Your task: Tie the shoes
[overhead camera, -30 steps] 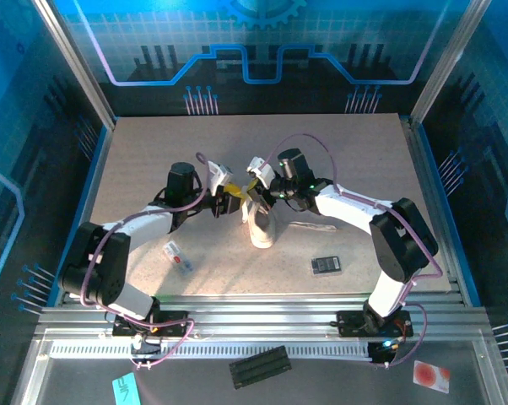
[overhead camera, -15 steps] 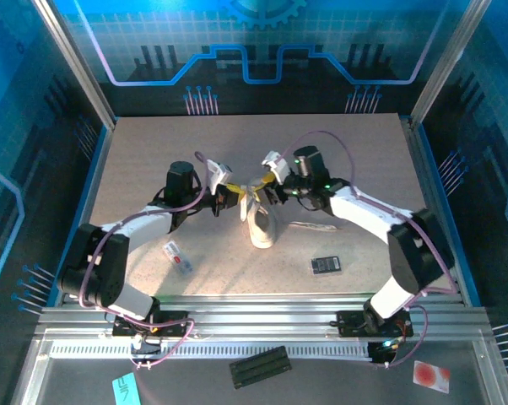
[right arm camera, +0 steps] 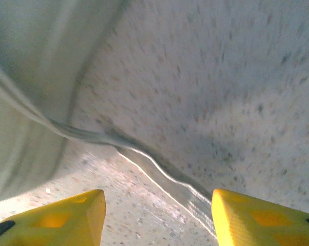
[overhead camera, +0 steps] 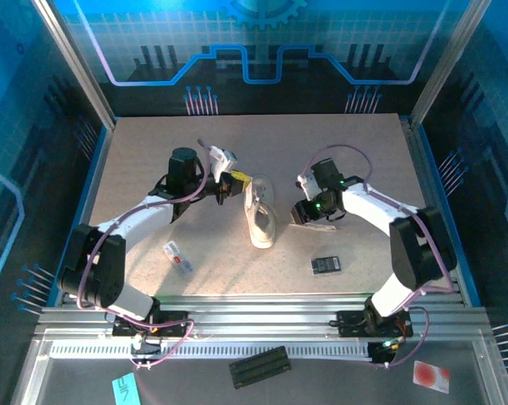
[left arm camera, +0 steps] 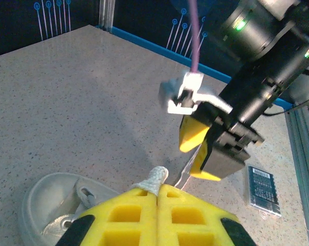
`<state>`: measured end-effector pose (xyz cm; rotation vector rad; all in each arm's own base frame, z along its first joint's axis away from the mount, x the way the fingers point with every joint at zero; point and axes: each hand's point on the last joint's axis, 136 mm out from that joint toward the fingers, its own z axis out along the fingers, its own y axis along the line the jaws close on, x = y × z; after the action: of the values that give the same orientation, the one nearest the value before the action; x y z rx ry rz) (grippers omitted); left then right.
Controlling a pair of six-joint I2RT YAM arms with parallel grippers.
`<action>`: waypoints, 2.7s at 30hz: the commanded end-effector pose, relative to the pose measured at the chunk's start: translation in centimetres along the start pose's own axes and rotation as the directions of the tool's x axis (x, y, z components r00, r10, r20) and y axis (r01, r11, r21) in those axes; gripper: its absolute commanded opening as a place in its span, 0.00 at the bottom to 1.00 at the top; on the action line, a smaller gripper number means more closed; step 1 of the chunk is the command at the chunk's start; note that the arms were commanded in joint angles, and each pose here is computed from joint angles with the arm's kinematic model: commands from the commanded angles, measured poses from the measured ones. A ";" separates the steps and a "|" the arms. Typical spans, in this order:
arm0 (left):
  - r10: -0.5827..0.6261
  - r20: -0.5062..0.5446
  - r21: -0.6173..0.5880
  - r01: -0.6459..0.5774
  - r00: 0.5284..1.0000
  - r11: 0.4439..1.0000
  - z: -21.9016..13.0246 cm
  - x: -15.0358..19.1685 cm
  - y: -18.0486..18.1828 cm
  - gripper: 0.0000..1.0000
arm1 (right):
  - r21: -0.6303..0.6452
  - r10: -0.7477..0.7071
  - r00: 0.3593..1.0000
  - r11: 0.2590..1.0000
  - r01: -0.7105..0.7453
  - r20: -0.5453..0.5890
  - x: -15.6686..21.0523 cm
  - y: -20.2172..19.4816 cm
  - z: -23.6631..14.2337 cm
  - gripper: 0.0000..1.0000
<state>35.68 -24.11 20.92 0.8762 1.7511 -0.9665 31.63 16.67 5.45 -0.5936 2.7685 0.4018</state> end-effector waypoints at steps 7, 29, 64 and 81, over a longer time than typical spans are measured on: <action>0.015 -0.029 0.049 -0.014 0.999 0.999 0.4 0.5 -1.1 0.00 | 0.131 -0.018 0.972 0.990 0.050 -0.235 2.6 -0.6 2.5 0.61; 0.048 -0.050 0.085 -0.044 0.998 0.995 -0.2 1.8 -2.7 0.00 | 0.182 -0.019 0.996 0.983 0.034 -0.083 -3.7 -2.0 -0.4 0.00; 0.069 -0.001 0.115 -0.068 0.998 0.991 0.9 2.1 -2.4 0.00 | -0.329 -0.199 0.787 0.828 0.454 0.584 -14.2 13.8 -12.5 0.58; 0.132 0.018 0.234 -0.133 0.991 0.963 0.2 1.0 -2.8 0.00 | -0.480 -0.190 0.768 0.682 0.551 0.612 -12.2 14.9 -10.3 0.59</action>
<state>33.01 -25.20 19.64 1.0720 1.6374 -1.0790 33.89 30.46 21.57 -0.9678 1.9189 1.1758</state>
